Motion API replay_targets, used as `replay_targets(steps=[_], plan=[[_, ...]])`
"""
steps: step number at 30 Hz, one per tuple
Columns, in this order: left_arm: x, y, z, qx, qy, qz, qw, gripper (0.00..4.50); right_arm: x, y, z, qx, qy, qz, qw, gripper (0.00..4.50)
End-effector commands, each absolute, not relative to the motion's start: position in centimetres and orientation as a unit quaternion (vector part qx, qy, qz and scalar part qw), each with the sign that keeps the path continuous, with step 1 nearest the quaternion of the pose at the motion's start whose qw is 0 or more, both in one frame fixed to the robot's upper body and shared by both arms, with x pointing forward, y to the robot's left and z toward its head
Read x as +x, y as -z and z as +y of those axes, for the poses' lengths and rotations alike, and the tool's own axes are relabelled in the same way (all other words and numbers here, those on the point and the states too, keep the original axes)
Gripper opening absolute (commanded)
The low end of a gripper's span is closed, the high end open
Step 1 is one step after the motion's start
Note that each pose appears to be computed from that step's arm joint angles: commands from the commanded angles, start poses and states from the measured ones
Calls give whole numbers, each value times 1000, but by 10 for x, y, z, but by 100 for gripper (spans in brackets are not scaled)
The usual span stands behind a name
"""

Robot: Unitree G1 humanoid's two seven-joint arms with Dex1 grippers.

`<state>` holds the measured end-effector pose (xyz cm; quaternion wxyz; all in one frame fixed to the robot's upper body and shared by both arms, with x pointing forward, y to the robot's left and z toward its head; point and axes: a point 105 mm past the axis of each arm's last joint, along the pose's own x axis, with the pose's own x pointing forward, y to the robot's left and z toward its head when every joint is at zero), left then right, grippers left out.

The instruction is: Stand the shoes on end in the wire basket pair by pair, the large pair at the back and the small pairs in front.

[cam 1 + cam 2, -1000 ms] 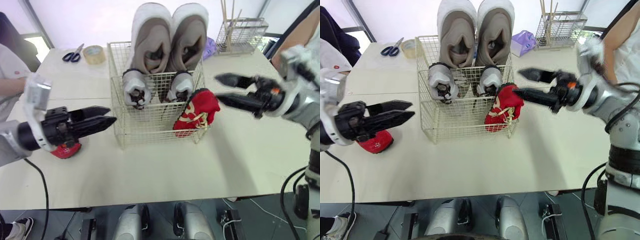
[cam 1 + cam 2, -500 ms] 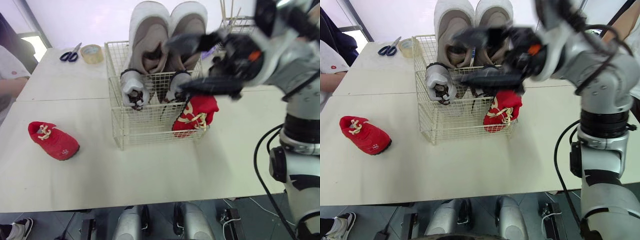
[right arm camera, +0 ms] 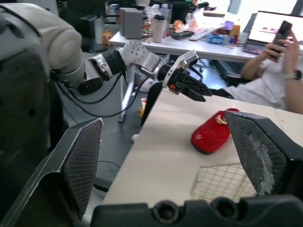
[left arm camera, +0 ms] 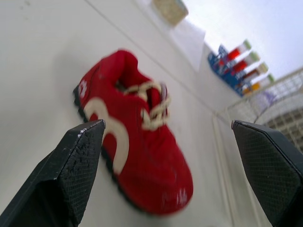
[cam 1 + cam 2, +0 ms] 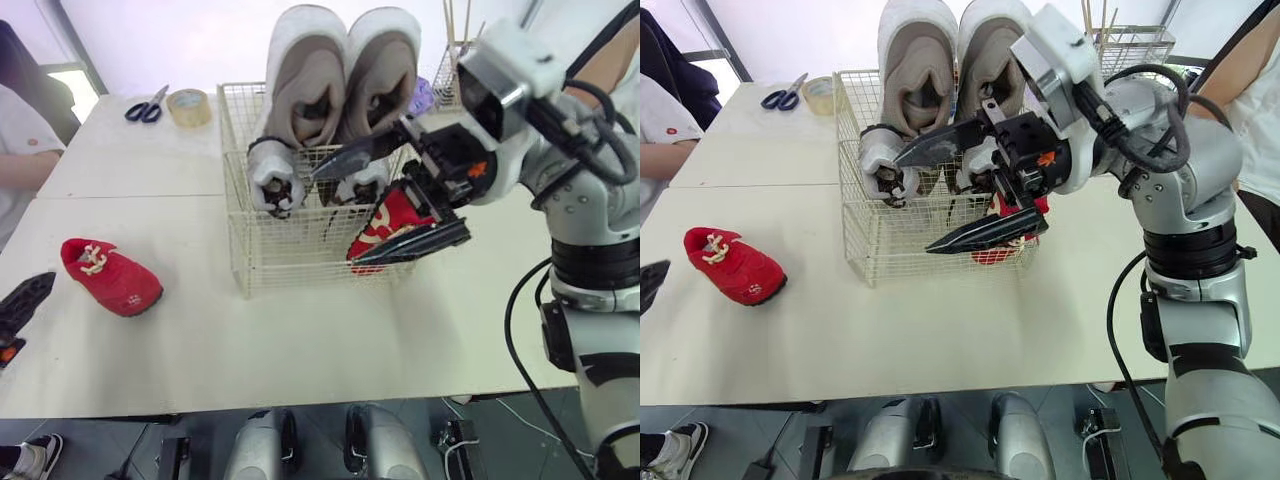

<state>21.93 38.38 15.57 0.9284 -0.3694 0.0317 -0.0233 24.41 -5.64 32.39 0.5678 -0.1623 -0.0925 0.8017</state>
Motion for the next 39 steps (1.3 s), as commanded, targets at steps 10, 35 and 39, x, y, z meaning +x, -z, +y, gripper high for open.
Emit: replay_targets(steps=[10, 35, 39], plan=[[263, -136, 395, -397, 0, 61, 916, 421, 242, -339, -86, -207, -749, -82, 624, 450], [231, -315, 313, -120, 147, -181, 965, 30, 265, -355, -103, -172, -687, -102, 698, 450], [222, -336, 243, -63, 223, -222, 947, 30, 272, -355, -97, -167, -689, -103, 698, 450]])
